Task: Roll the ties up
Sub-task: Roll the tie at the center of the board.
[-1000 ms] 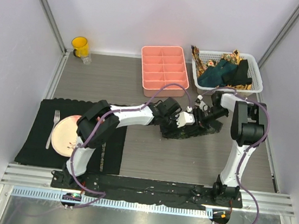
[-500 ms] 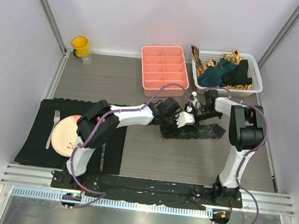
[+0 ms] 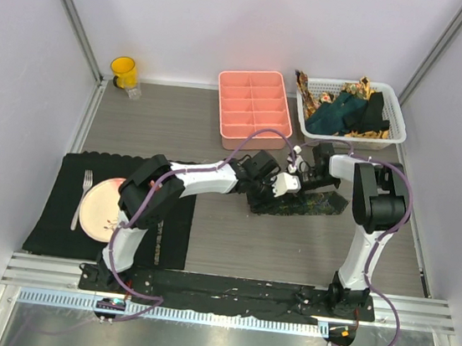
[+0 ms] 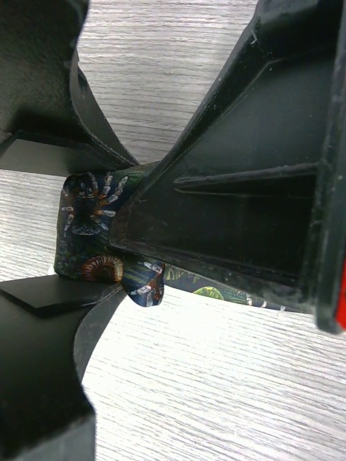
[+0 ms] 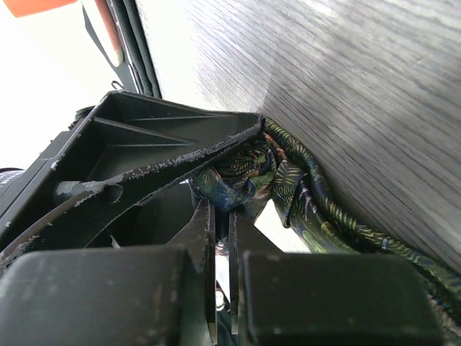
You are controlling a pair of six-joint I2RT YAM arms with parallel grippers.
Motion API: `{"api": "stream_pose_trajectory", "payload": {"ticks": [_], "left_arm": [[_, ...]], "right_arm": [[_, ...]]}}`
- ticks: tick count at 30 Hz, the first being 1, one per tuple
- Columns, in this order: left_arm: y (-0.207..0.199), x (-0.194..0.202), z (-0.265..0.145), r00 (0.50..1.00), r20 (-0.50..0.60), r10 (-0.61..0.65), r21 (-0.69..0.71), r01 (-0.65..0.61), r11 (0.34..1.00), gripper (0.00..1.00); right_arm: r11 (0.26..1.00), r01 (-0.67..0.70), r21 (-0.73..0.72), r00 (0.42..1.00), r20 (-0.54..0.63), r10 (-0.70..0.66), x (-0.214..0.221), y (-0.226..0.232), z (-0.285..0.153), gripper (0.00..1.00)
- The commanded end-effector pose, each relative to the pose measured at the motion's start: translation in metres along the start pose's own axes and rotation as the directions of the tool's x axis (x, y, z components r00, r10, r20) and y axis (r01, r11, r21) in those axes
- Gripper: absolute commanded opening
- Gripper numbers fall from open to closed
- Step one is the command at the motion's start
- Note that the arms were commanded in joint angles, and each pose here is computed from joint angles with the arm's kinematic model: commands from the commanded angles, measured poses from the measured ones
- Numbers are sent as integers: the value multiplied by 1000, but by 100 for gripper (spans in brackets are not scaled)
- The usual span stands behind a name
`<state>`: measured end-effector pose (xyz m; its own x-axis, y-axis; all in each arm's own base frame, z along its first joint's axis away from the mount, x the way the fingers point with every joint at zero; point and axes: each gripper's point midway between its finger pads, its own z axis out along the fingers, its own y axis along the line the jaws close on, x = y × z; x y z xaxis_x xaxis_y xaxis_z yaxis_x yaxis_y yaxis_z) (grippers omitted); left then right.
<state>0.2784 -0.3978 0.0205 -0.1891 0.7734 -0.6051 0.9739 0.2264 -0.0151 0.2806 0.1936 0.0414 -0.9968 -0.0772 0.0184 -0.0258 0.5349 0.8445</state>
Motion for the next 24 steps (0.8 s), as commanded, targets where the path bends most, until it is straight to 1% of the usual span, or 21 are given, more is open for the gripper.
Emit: {"api": "stream_pose_trajectory", "payload": {"ticks": [1,2,3,4,5,6,7,8,10,11,12,14,17,18,19,20,21,24], "left_arm": [[-25,91,14,956,-278,-99,61,120,991,28],[-24,85,14,961,-255,-106,62,126,990,32],[-24,82,12,965,-238,-111,65,129,989,39],[-23,64,7,981,-167,-103,80,117,990,42],[-22,56,4,986,-133,-100,79,111,991,45],[-21,52,2,990,-104,-94,77,102,992,50],[-20,32,-5,997,-32,-76,82,79,994,53],[-20,24,-8,997,-7,-71,82,72,994,56],[-17,3,-14,996,53,-77,78,73,994,68],[-16,-8,-20,994,85,-75,78,68,995,71],[-15,-18,-24,990,111,-82,76,74,994,85],[-10,-38,-34,981,177,-77,53,69,996,88],[-6,-56,-46,962,261,-75,21,72,997,99],[-4,-67,-58,945,322,-49,-2,53,999,100],[-4,-71,-64,934,354,-40,-12,47,999,100],[-8,-58,-63,934,356,-44,-8,50,999,100],[-7,-81,-84,887,462,3,-26,10,1000,100],[-4,-79,-99,854,517,-61,-23,85,996,100]], "right_arm": [[984,14,178,999,-43,-7,11,-50,8,1],[981,14,193,999,-41,-6,11,-55,7,1],[973,15,229,999,-40,-6,10,-62,6,1],[969,20,245,999,-39,-11,9,-66,5,1],[965,21,263,999,-35,-12,8,-69,3,1],[954,27,297,999,-30,-19,7,-75,2,1],[950,34,310,999,-26,-27,6,-77,0,1],[945,36,325,999,-24,-30,5,-78,-1,1],[933,38,359,999,-20,-33,3,-84,-3,1],[929,41,368,999,-16,-37,2,-84,-5,1],[925,41,378,999,-20,-36,4,-86,-6,1],[918,43,394,999,-17,-40,3,-87,-8,1],[907,43,420,999,-17,-39,4,-90,-11,1],[903,44,428,999,-15,-42,4,-91,-12,1],[900,42,434,999,-15,-40,4,-92,-13,1],[897,45,440,999,-14,-43,3,-93,-13,1],[896,49,442,999,-12,-48,2,-93,-13,1],[903,49,428,999,-13,-48,1,-91,-11,1]]}}
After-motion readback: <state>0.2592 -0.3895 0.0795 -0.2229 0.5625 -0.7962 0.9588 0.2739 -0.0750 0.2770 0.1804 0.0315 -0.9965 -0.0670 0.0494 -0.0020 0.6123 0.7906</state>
